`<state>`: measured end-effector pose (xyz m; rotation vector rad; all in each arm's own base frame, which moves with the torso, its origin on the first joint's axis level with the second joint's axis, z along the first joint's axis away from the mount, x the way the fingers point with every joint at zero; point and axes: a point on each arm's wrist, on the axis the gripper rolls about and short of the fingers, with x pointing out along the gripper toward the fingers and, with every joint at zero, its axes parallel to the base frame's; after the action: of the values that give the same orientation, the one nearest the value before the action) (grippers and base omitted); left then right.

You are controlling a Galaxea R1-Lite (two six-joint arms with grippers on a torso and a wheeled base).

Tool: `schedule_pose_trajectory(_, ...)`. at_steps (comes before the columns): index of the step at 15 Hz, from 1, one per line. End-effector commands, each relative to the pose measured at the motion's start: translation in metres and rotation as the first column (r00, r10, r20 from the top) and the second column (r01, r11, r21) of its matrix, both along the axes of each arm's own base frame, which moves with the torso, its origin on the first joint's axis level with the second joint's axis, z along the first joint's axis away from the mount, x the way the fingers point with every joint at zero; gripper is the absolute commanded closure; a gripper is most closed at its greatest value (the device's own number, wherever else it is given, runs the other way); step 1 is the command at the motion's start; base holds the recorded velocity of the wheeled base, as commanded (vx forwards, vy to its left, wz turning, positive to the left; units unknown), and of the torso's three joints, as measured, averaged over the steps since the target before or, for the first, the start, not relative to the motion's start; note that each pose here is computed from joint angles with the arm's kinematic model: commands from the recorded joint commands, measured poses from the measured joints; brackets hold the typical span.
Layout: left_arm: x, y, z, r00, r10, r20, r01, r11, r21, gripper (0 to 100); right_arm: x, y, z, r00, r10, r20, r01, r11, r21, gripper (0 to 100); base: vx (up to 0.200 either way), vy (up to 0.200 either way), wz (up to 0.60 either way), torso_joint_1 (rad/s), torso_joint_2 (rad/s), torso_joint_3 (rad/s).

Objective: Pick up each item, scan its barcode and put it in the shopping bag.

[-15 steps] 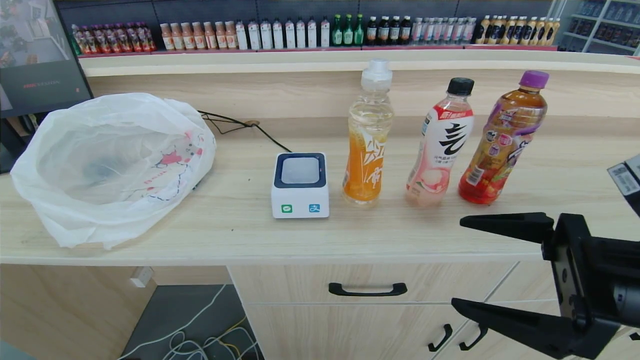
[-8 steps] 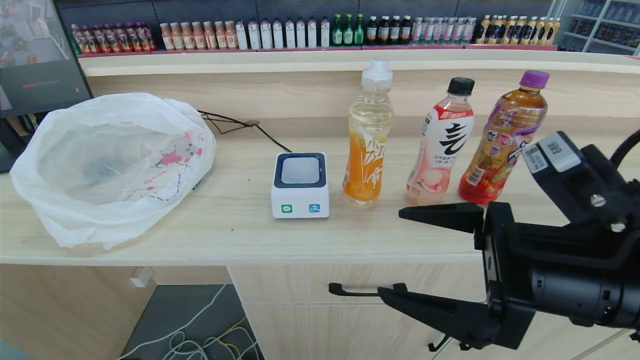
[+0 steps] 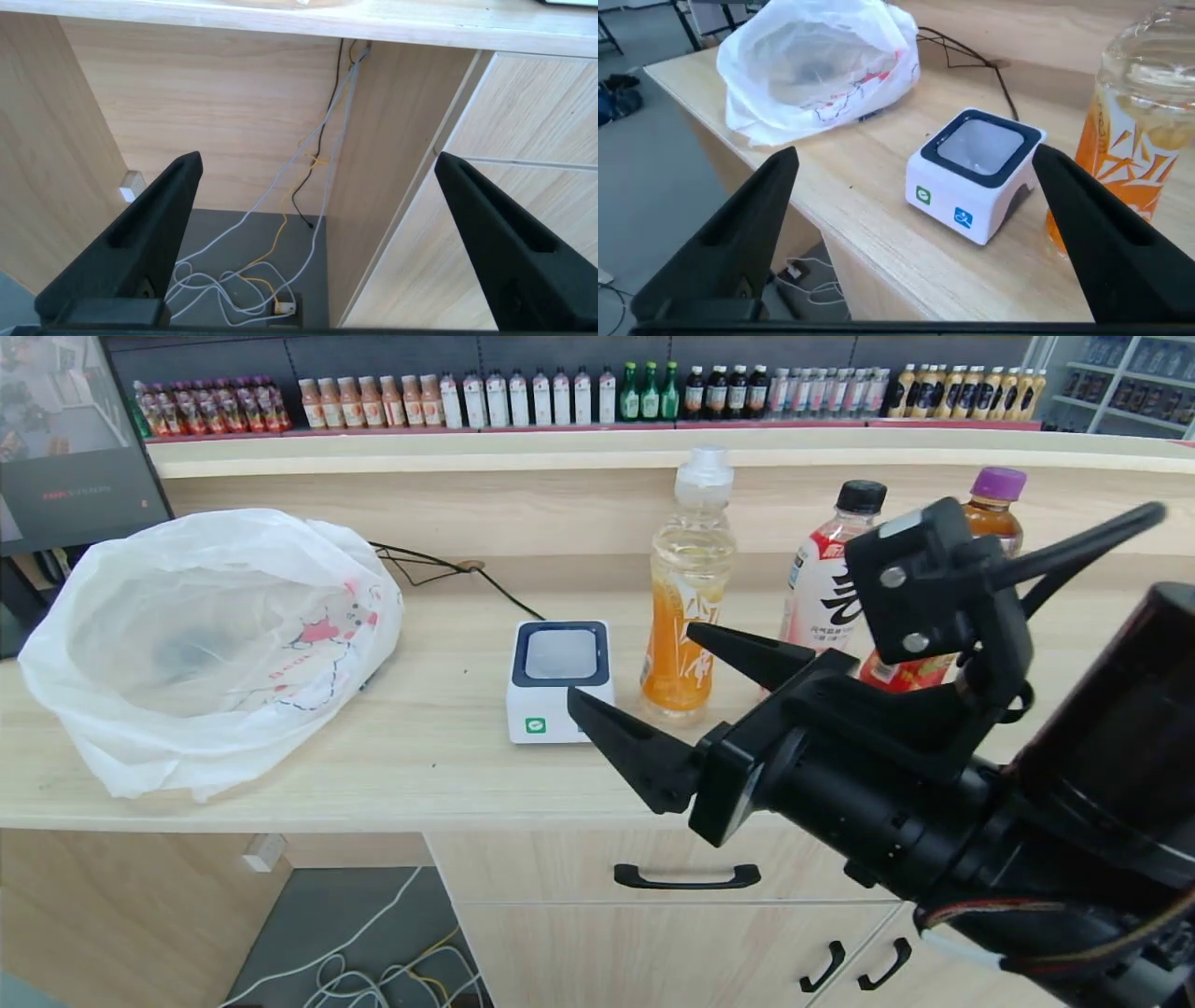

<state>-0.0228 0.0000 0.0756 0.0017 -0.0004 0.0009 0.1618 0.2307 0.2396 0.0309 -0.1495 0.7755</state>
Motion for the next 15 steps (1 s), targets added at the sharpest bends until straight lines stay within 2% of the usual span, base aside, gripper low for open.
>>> schedule_pose_trajectory(1,0.0,0.0,0.0,1.0,-0.001,0.0,0.001,1.0,0.0,0,0.005,0.009,-0.009,1.0,-0.002,-0.017,0.002,1.0,-0.027,0,0.0,0.0,0.0,0.0,0.0,0.0)
schedule_pose_trajectory(4,0.0,0.0,0.0,1.0,0.001,0.001,-0.001,1.0,0.0,0,0.009,0.009,-0.01,0.996,-0.086,-0.023,0.086,0.996,-0.024,0,0.0,0.0,0.0,0.0,0.0,0.0)
schedule_pose_trajectory(8,0.0,0.0,0.0,1.0,-0.001,0.001,0.001,1.0,0.0,0,0.009,0.028,-0.013,0.964,-0.264,-0.034,0.265,0.964,0.019,0,0.0,0.0,0.0,0.0,0.0,0.0)
schedule_pose_trajectory(13,0.0,0.0,0.0,1.0,0.001,0.001,-0.001,1.0,0.0,0,0.012,0.03,-0.013,0.944,-0.329,-0.01,0.329,0.944,0.021,0,0.0,0.0,0.0,0.0,0.0,0.0)
schedule_pose_trajectory(15,0.0,0.0,0.0,1.0,0.001,0.0,-0.001,1.0,0.0,0,0.019,0.03,0.002,0.939,-0.344,0.013,0.343,0.937,0.072,0,0.0,0.0,0.0,0.0,0.0,0.0)
